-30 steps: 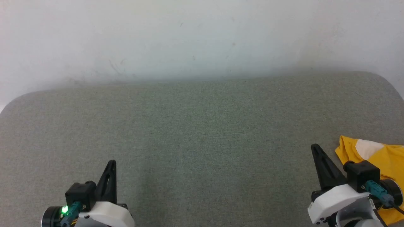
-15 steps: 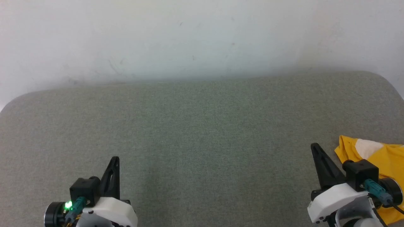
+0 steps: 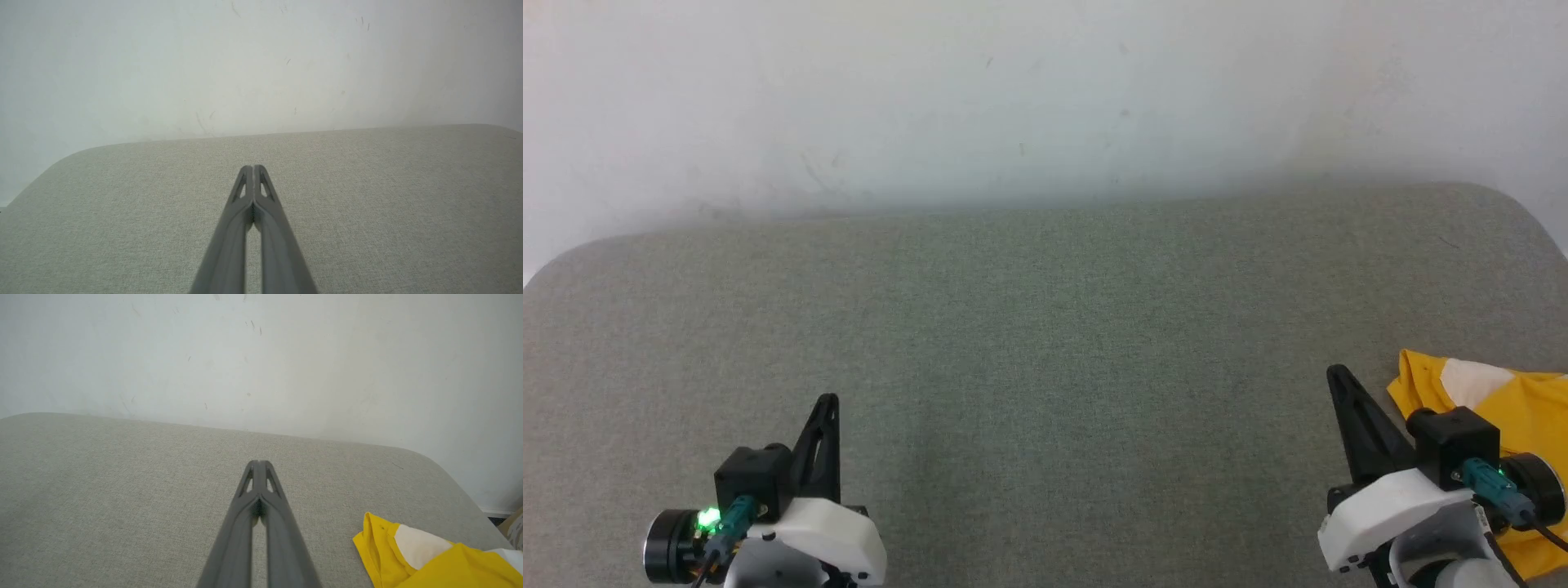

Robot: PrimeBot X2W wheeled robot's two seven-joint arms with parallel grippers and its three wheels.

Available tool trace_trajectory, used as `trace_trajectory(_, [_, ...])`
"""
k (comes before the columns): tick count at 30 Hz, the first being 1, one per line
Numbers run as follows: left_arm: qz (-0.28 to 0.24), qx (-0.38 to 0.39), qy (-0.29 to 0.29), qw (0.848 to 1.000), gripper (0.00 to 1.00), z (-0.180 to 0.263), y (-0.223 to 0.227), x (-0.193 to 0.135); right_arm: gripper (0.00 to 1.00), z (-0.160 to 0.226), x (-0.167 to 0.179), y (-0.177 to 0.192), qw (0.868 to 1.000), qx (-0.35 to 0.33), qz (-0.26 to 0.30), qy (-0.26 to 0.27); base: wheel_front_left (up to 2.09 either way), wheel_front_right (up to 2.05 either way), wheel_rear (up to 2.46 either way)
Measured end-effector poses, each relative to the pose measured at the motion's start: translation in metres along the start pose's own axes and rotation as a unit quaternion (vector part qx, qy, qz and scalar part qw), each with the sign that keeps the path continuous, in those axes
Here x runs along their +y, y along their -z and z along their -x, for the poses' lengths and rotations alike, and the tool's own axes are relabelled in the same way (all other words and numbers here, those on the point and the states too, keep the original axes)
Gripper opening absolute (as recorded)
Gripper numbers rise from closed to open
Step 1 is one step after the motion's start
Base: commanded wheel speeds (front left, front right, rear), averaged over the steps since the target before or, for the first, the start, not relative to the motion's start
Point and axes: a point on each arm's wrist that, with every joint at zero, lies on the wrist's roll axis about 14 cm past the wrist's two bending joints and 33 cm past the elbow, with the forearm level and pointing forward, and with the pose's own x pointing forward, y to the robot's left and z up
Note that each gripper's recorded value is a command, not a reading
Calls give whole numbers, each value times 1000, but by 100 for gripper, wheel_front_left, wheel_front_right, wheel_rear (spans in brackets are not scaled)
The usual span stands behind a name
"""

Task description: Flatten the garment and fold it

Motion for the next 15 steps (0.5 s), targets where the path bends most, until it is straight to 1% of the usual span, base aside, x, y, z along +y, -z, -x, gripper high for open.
trace_trajectory(15, [-5,3,0,1000,0,-3,-3,-5,0,-2,-1,-1,1000,1,8,2,0,0,0])
